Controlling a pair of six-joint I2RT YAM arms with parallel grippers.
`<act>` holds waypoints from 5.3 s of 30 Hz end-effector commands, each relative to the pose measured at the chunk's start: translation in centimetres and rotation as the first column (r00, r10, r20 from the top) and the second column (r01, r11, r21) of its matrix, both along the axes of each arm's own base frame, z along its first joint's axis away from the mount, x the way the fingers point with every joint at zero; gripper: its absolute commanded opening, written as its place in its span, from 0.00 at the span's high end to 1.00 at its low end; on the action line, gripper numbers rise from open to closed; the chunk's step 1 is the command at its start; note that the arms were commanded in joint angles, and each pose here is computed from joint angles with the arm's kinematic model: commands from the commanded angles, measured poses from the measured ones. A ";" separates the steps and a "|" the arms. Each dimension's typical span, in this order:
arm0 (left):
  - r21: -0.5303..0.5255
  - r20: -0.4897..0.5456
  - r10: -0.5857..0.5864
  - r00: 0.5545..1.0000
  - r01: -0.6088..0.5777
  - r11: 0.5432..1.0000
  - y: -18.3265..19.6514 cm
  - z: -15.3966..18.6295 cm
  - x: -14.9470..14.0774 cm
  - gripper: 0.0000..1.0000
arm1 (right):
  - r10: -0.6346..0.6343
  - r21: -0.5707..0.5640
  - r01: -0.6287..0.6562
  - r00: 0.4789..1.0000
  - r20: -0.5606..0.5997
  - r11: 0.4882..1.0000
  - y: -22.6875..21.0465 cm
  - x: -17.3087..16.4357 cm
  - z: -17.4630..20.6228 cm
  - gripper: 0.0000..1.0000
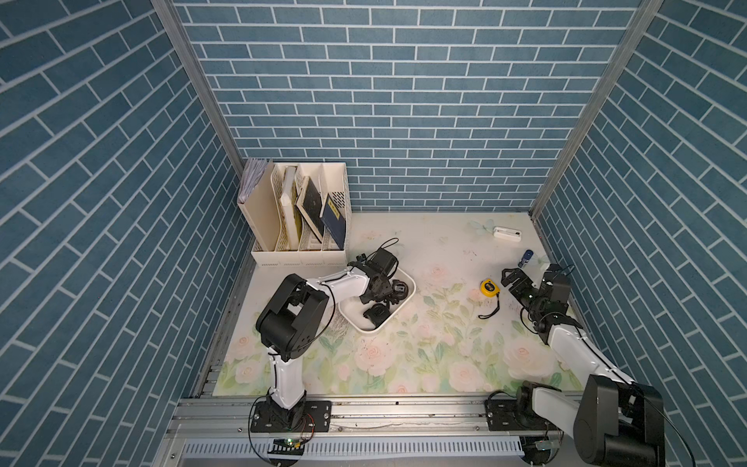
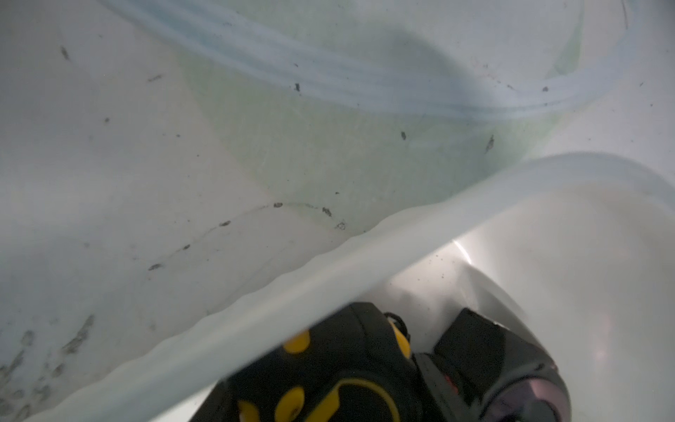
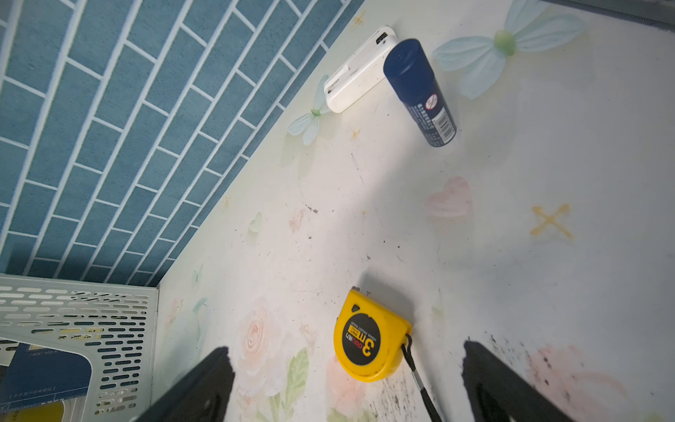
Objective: Take the tape measure out of the storage box
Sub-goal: Pick up the tape measure from the storage box, then place the tape measure at the center of the board.
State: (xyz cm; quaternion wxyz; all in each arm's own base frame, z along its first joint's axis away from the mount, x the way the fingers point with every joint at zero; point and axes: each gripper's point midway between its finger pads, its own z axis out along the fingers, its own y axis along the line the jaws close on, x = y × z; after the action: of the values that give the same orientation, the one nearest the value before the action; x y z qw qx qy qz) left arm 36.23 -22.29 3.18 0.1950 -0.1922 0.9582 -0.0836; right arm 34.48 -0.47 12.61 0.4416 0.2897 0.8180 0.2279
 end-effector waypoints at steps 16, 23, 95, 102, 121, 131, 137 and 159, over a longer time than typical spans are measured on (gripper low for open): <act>-0.122 0.187 0.013 0.982 0.010 0.993 -0.3 11.4 0.6 1.00 | 0.390 -0.022 -0.397 0.889 0.240 0.918 9.1 0.3 4.6 0.02; -0.321 0.258 0.040 0.965 0.046 0.946 -2.4 16.6 0.7 1.00 | 0.590 -0.065 -0.611 0.725 0.354 0.789 16.7 -1.4 7.1 0.02; -0.556 0.437 0.093 0.895 0.187 0.810 -3.6 25.1 -0.8 0.02 | 0.602 -0.151 -0.597 0.696 0.391 0.788 27.3 -0.2 9.7 0.96; -0.378 0.432 0.016 0.902 0.165 0.911 -2.5 22.0 0.5 0.04 | 0.390 -0.023 -0.392 0.908 0.154 0.920 18.4 0.4 4.1 1.00; -0.115 0.321 -0.079 0.944 0.122 0.986 -1.4 13.8 1.3 0.05 | 0.239 0.199 -0.199 0.950 -0.203 0.960 12.1 -2.5 -8.1 0.99; -0.105 0.323 -0.080 0.943 0.120 0.987 -1.5 13.8 1.3 0.05 | 0.223 0.219 -0.168 0.940 -0.260 0.961 11.6 -2.6 -9.8 0.89; -0.102 0.312 -0.084 0.946 0.121 0.987 -1.6 13.5 1.3 0.05 | 0.203 0.193 -0.155 0.944 -0.261 0.969 11.0 -2.9 -9.3 0.56; -0.048 0.242 -0.115 0.963 0.130 0.990 -1.5 10.5 1.0 0.03 | 0.109 0.039 -0.104 0.975 -0.193 0.994 8.2 -3.5 -4.9 0.17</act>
State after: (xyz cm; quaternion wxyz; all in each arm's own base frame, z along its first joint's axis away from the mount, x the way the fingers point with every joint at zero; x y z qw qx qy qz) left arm 37.50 -24.02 15.45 0.3139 -0.1393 0.9217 -0.1805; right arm 31.17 9.02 6.94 0.3241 0.2802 0.8618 0.2715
